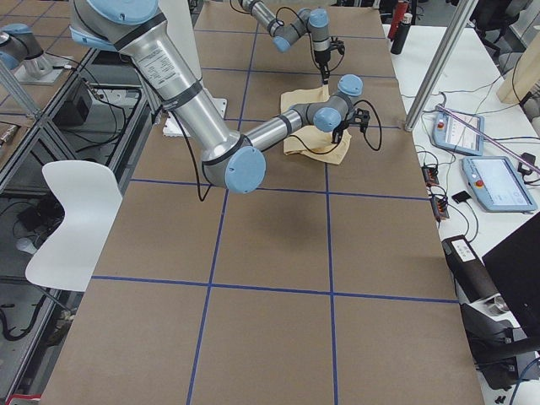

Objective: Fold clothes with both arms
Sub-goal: 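Lay the hem down at the collar and open both grippers, then move the right gripper down to the folded shirt's corner nearest the robot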

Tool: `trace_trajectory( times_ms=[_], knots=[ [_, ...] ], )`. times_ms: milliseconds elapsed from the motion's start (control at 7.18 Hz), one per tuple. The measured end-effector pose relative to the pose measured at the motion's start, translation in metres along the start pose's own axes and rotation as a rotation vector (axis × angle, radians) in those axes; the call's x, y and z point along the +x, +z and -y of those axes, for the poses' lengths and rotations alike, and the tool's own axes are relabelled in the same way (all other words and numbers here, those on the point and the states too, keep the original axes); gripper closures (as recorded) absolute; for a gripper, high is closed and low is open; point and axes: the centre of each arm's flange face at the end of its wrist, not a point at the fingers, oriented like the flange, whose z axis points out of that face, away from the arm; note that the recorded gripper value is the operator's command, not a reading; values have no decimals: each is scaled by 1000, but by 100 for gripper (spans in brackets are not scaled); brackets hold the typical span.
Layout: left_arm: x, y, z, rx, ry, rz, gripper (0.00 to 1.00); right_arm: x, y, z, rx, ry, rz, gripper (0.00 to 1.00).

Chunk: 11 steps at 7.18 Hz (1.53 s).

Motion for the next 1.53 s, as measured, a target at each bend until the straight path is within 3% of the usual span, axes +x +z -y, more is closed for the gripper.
trace_trajectory(
  times_ms=[975, 1114, 1253, 1393, 1532],
  knots=[
    [8, 0, 5, 21, -7, 3, 100, -4, 0, -2, 0, -8, 7, 100],
    [12, -2, 5, 23, -7, -1, 84, -7, -1, -4, 3, -20, 19, 100],
    [14, -3, 5, 24, -6, -4, 26, -8, 0, -6, 7, -33, 30, 41],
    [14, -4, 5, 24, -5, -5, 0, -7, 2, -7, 11, -42, 36, 1],
    [13, -4, 5, 24, -4, -5, 0, -4, 5, -7, 23, -41, 32, 0]
  ],
)
